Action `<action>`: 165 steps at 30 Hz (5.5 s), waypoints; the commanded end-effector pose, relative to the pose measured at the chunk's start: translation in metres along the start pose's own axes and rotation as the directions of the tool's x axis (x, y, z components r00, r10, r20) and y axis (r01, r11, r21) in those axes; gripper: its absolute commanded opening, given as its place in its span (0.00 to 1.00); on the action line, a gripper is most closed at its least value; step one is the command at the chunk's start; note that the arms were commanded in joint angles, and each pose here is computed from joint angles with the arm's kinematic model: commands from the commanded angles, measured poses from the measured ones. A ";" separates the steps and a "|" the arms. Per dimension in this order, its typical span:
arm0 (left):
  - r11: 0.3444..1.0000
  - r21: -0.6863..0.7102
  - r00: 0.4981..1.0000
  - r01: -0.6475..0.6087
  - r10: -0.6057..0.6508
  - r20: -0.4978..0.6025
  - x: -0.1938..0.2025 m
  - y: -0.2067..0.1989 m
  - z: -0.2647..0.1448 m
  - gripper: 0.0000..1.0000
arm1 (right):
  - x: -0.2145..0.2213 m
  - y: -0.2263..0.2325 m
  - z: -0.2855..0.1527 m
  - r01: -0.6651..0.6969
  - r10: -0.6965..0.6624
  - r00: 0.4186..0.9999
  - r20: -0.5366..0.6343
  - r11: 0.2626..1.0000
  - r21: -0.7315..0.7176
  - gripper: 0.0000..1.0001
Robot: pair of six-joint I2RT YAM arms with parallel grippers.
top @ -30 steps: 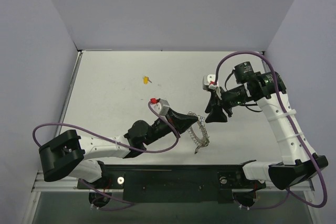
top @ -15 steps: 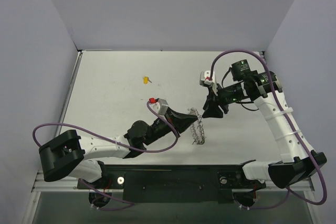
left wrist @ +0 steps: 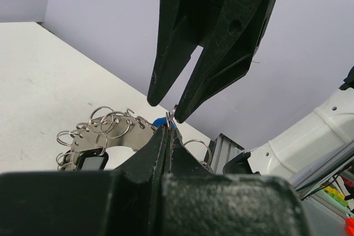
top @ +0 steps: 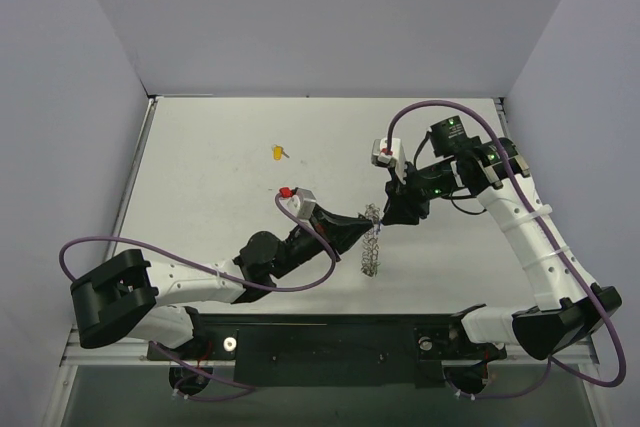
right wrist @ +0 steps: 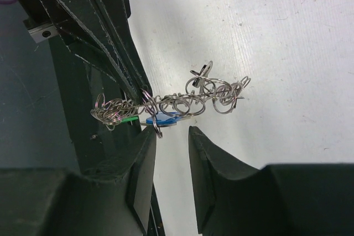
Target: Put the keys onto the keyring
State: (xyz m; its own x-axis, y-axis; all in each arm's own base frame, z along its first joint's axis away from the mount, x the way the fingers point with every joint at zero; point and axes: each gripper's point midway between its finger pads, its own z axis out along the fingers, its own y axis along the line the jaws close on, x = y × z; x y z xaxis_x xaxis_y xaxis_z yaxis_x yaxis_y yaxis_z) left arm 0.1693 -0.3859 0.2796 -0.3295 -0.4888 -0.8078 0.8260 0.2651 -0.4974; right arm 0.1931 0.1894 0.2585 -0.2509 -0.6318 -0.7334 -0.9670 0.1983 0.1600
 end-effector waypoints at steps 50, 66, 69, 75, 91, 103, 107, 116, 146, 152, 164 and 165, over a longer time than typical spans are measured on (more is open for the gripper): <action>0.941 0.314 0.991 -0.126 0.104 0.086 -0.007 -0.050 -0.003 0.00 | -0.001 0.038 -0.025 0.193 -0.183 0.979 0.086 0.970 -0.144 0.44; 0.883 0.354 0.952 -0.307 0.279 0.128 -0.014 -0.057 -0.011 0.00 | 0.020 0.073 -0.014 0.325 -0.273 0.943 0.188 0.872 -0.365 0.27; 0.889 0.337 0.950 -0.310 0.282 0.132 -0.016 -0.055 -0.012 0.00 | 0.019 0.074 -0.014 0.314 -0.261 0.947 0.186 0.874 -0.372 0.24; 0.906 0.278 0.947 -0.318 0.289 0.142 -0.022 -0.046 -0.012 0.00 | 0.016 0.079 -0.017 0.323 -0.269 0.944 0.194 0.874 -0.362 0.24; 0.911 0.266 0.946 -0.316 0.281 0.163 -0.029 -0.047 -0.013 0.00 | 0.015 0.084 -0.009 0.307 -0.250 0.950 0.187 0.857 -0.413 0.25; 0.918 0.247 0.945 -0.311 0.270 0.186 -0.035 -0.046 -0.015 0.00 | 0.017 0.084 -0.004 0.283 -0.230 0.958 0.172 0.860 -0.426 0.16; 0.921 0.238 0.944 -0.308 0.264 0.198 -0.038 -0.046 -0.016 0.00 | 0.018 0.084 -0.002 0.274 -0.222 0.961 0.167 0.861 -0.429 0.16; 0.917 0.253 0.942 -0.308 0.256 0.218 -0.043 -0.052 -0.015 0.00 | 0.016 0.084 0.002 0.262 -0.204 0.963 0.174 0.858 -0.443 0.17; 0.881 0.118 0.835 -0.459 0.473 -0.281 -0.006 -0.009 -0.028 0.63 | 0.034 0.035 -0.002 0.056 -0.101 0.967 -0.235 0.980 -0.192 0.00; 0.833 0.137 0.783 -0.536 0.551 -0.288 0.002 -0.010 -0.001 0.58 | 0.035 0.034 -0.001 0.049 -0.096 0.966 -0.240 0.980 -0.193 0.00; 0.806 0.146 0.767 -0.574 0.591 -0.251 0.002 -0.014 0.023 0.47 | 0.036 0.036 0.001 0.043 -0.092 0.968 -0.234 0.977 -0.208 0.00; 0.808 0.145 0.768 -0.571 0.589 -0.252 0.003 -0.013 0.024 0.46 | 0.036 0.036 0.001 0.043 -0.092 0.968 -0.234 0.977 -0.208 0.00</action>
State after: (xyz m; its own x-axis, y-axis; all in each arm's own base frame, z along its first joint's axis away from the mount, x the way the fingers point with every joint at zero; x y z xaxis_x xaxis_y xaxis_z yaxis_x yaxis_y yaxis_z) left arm 0.1658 -0.4004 0.2547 0.0656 0.0810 -0.9946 0.9257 0.3670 0.0910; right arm 0.1635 0.1770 0.2316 -0.1358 -0.8030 -0.5802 -0.9777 0.0138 0.2096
